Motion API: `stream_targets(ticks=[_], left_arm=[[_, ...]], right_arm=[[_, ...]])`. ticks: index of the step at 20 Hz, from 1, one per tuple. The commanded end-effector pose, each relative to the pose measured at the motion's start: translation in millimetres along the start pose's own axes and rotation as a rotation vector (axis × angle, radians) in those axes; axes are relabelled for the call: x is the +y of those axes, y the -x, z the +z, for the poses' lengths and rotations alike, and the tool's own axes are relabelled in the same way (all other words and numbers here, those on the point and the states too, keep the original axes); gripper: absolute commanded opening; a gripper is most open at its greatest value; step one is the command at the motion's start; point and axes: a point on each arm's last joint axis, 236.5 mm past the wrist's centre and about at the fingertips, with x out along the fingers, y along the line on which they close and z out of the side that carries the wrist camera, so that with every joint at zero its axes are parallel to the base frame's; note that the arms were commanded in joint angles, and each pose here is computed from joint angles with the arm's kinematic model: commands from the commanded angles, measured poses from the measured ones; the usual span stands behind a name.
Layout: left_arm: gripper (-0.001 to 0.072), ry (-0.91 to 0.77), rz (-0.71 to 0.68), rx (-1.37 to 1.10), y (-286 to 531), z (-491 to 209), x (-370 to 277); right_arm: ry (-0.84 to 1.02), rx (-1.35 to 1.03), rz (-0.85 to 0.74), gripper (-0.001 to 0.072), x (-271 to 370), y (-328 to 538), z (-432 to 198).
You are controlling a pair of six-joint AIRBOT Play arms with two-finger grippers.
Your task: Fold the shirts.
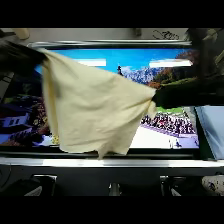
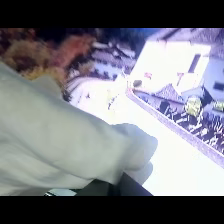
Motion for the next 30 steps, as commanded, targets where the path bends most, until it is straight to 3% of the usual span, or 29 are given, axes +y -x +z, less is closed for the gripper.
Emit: stream_targets(ticks=[1, 5, 6, 7, 8, 9, 11, 12, 14, 15, 18, 22, 28, 29, 30], left_arm=[[0.0027, 0.068, -0.027, 0.265, -132, -99, 29], [0.0031, 0.26, -0.102, 0.469, -258, -204, 32], [0.0094, 0.346, -0.142, 0.53, -273, -225, 24], [0.0327, 0.414, -0.174, 0.582, -279, -237, 18], [0.0501, 0.444, -0.203, 0.625, -276, -239, 16], [0.0528, 0.418, -0.212, 0.644, -266, -232, 24], [0.0527, 0.363, -0.124, 0.671, -225, -206, 70], [0.0526, 0.362, -0.014, 0.696, -194, -199, 105], [0.0525, 0.417, 0.194, 0.76, -127, -207, 159], [0.0525, 0.45, 0.225, 0.781, -104, -217, 167], [0.053, 0.574, 0.16, 0.861, -82, -282, 136], [0.0554, 0.706, 0.026, 0.87, -121, -370, 68], [0.0553, 0.639, 0.015, 0.89, -168, -403, 38], [0.0538, 0.633, 0.019, 0.877, -175, -402, 38], [0.0443, 0.627, 0.02, 0.863, -180, -400, 38]], right_arm=[[-0.113, 0.114, -0.101, 0.0024, -61, -112, -26], [-0.243, 0.117, -0.177, 0.0024, -112, -208, -33], [-0.267, 0.129, -0.175, 0.0024, -115, -220, -36], [-0.278, 0.14, -0.171, 0.0024, -116, -227, -38], [-0.281, 0.143, -0.17, 0.0024, -116, -229, -39], [-0.273, 0.143, -0.174, 0.0024, -117, -228, -39], [-0.24, 0.153, -0.197, 0.0024, -122, -224, -42], [-0.23, 0.164, -0.209, 0.0024, -124, -221, -44], [-0.224, 0.206, -0.214, 0.0024, -123, -217, -54], [-0.214, 0.234, -0.214, 0.0024, -123, -216, -60], [-0.195, 0.279, -0.213, 0.0024, -122, -213, -70], [-0.187, 0.305, -0.213, 0.0024, -121, -211, -75], [-0.192, 0.361, -0.215, 0.0024, -120, -207, -88], [-0.192, 0.365, -0.215, 0.0024, -120, -206, -88], [-0.193, 0.367, -0.215, 0.0024, -120, -206, -89]])
